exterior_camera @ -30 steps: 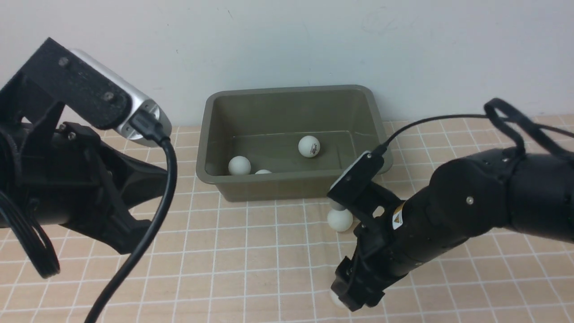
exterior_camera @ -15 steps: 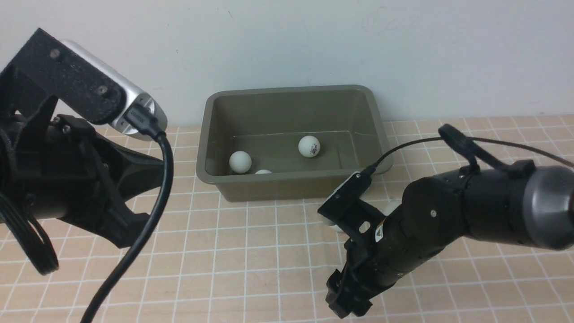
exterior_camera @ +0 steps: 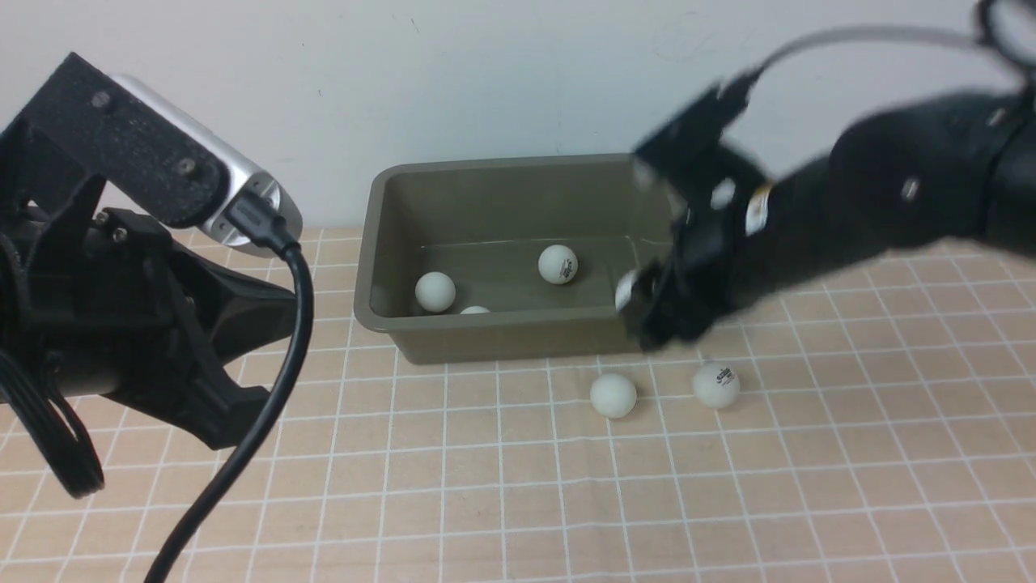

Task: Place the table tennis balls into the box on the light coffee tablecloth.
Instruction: 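Release the ping pong ball into the bin and lift the gripper away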

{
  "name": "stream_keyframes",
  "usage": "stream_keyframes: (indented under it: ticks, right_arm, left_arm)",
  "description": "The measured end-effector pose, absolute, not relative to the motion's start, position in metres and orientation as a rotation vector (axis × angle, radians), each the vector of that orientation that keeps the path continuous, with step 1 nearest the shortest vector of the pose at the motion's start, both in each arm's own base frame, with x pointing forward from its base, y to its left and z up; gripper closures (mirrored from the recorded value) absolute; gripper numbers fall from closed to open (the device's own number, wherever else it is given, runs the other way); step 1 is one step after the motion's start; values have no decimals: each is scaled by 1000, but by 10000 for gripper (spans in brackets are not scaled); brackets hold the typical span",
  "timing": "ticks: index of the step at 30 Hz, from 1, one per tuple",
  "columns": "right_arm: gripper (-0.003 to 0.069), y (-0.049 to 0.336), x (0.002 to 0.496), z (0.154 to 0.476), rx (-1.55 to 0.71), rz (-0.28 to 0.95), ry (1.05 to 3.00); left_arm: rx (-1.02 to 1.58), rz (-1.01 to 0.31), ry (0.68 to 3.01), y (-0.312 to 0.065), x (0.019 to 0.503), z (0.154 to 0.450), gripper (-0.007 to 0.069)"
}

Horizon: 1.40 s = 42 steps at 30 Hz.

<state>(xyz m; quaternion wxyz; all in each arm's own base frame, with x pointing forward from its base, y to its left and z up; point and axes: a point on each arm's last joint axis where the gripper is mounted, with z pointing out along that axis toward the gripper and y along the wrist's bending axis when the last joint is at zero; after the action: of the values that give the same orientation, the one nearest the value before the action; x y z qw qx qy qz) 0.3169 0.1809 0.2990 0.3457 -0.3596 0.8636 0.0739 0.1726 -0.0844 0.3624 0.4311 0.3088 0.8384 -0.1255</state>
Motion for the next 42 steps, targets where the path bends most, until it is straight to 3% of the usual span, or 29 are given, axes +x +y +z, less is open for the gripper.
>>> stream_keyframes:
  ticks: [4, 14, 18, 23, 28, 32, 37, 42]
  right_arm:
    - [317, 181, 348, 312, -925, 234, 2222]
    - [313, 194, 443, 244, -881, 308, 2323]
    - [243, 195, 452, 240, -877, 323, 2365]
    - [235, 181, 445, 291, -859, 270, 2398]
    - [330, 136, 421, 369, -675, 169, 2400]
    - [404, 112, 403, 399, -555, 160, 2384]
    - [475, 104, 378, 391, -522, 203, 2460]
    - [489, 96, 331, 344, -593, 235, 2645]
  left_arm:
    - [770, -317, 2093, -85, 172, 362, 693]
    - [765, -331, 2094, -85, 172, 362, 693]
    - [759, -345, 2094, -86, 172, 363, 693]
    - [758, -347, 2094, -86, 172, 363, 693]
    - [757, -348, 2093, -86, 172, 363, 693]
    - [749, -346, 2083, -86, 173, 364, 693]
    - [750, -346, 2084, -86, 173, 364, 693]
    - [750, -349, 2085, -86, 172, 364, 693]
